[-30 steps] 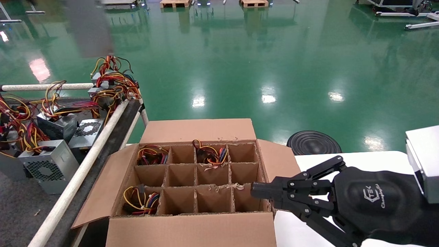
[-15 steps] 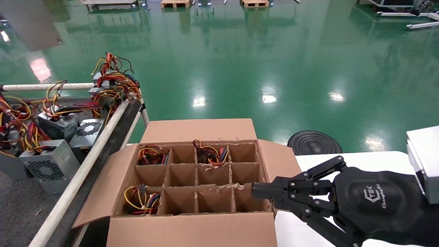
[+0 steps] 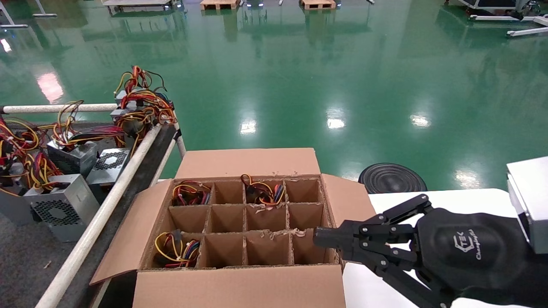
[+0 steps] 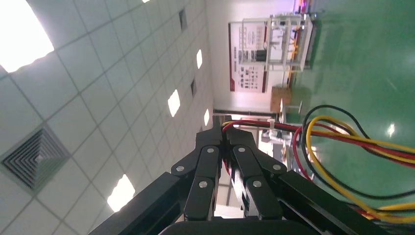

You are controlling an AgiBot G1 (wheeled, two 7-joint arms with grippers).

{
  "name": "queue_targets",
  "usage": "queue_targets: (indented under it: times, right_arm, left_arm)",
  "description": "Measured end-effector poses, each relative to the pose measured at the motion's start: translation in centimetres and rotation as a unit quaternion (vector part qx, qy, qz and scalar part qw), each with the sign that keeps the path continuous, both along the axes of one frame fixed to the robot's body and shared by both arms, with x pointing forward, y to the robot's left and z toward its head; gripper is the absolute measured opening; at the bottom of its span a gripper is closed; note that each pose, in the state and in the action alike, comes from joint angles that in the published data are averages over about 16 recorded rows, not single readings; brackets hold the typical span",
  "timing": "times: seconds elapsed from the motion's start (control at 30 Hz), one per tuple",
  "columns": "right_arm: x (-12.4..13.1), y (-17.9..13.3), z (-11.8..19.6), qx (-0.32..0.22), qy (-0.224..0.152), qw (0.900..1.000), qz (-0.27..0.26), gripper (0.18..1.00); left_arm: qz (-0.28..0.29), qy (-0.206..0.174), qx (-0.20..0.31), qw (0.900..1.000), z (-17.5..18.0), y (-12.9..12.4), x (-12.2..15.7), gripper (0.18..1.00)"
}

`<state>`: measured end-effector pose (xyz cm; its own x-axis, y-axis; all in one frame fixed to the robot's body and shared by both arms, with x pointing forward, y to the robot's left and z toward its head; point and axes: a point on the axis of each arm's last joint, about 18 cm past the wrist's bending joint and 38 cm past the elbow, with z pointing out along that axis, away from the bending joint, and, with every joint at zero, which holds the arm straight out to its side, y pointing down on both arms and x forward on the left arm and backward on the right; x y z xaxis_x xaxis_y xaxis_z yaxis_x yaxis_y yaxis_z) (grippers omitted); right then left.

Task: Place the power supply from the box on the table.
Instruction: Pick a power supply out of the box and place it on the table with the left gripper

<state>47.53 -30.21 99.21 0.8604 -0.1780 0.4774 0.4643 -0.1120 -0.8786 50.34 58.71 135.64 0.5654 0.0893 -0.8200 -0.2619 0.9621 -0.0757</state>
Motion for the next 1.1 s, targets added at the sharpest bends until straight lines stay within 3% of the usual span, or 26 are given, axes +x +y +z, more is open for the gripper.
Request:
queue_targets:
  times: [0.43, 0.6, 0.87, 1.1]
  right_arm:
    - [0.0, 0.0, 0.0, 0.000, 0.000, 1.000, 0.000, 0.194]
    - [0.0, 0.0, 0.0, 0.000, 0.000, 1.000, 0.000, 0.194]
    - [0.0, 0.0, 0.0, 0.000, 0.000, 1.000, 0.000, 0.194]
    - [0.0, 0.0, 0.0, 0.000, 0.000, 1.000, 0.000, 0.194]
  left_arm:
    - [0.033, -0.002, -0.010, 0.9994, -0.1, 4.6, -6.4, 0.191]
    - [0.030, 0.014, -0.008, 0.9994, 0.0, 5.4, -9.3, 0.191]
    - [0.021, 0.096, -0.026, 0.9948, -0.3, 5.2, -13.9, 0.191]
    - [0.041, 0.180, -0.088, 0.9788, -1.3, 5.0, -17.7, 0.191]
